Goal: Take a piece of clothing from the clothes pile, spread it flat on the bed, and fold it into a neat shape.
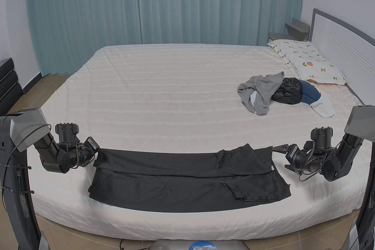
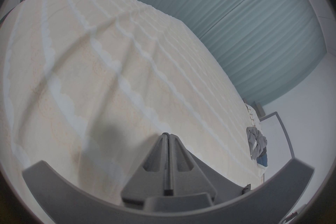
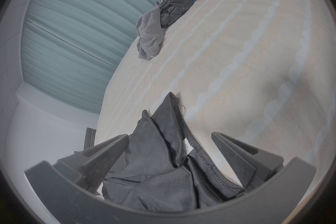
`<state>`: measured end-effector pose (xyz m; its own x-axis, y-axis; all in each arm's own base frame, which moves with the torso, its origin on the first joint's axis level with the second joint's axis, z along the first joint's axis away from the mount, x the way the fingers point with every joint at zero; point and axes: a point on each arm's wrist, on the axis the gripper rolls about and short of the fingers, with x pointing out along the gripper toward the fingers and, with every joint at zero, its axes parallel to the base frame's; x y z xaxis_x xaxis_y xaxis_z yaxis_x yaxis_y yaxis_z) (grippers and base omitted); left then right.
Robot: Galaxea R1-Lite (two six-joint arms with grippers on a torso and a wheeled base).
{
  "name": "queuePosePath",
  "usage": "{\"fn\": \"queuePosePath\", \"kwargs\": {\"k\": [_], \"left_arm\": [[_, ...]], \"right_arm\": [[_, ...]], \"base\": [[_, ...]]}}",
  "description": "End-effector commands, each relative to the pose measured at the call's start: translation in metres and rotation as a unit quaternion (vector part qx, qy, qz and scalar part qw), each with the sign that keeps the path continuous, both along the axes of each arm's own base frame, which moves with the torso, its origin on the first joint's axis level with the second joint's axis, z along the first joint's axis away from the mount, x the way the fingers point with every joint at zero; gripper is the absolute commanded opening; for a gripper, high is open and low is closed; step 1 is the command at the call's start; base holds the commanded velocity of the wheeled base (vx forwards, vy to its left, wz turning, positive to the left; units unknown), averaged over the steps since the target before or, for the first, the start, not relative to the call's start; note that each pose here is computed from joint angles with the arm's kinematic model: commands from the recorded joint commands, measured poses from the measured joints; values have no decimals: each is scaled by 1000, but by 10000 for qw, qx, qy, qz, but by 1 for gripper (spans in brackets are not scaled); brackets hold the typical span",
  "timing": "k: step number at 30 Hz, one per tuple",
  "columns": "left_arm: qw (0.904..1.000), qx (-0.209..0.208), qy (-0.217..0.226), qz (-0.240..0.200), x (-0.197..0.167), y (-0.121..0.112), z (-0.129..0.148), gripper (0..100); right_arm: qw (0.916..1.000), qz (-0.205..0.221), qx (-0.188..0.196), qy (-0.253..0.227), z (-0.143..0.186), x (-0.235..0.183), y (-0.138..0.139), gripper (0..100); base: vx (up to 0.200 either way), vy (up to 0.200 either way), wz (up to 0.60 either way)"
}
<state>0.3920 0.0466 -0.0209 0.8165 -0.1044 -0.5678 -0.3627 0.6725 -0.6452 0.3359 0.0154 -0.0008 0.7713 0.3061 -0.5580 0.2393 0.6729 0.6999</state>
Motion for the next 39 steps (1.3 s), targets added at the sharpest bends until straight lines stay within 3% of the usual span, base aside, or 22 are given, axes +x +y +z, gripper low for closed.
{"fn": "queuePosePath", "kwargs": {"k": [1,3,4,17,20,22,29,33,39], "left_arm": [[10000,-21,-50,30,0,2,1,0],[10000,-23,-43,30,0,2,1,0],[10000,-38,-29,12,-1,2,1,100],[9998,-110,-140,-46,-7,6,14,100],[9976,-226,-57,-658,-25,0,18,100],[9939,4,-41,-1100,-32,-4,15,100],[9881,270,97,-1512,-33,-23,2,100],[9866,615,184,-1497,-34,-23,-4,100],[9869,776,255,-1388,-37,-24,-5,100]], "right_arm": [[10000,6,1,30,-2,0,0,100],[10000,6,1,30,-2,0,0,100],[10000,6,1,30,-2,0,0,100],[9999,-97,24,-34,0,4,-7,100],[9999,-102,37,-42,0,7,-8,100],[10000,-83,50,-11,-4,7,-8,100],[10000,-63,59,4,-5,8,-8,100],[10000,-63,59,12,-5,8,-8,100],[10000,-49,63,12,-5,8,-7,100]], "base": [[0,0,0],[0,0,0],[0,0,0],[0,0,0],[0,0,0],[0,0,0],[0,0,0],[0,0,0],[0,0,0]]}}
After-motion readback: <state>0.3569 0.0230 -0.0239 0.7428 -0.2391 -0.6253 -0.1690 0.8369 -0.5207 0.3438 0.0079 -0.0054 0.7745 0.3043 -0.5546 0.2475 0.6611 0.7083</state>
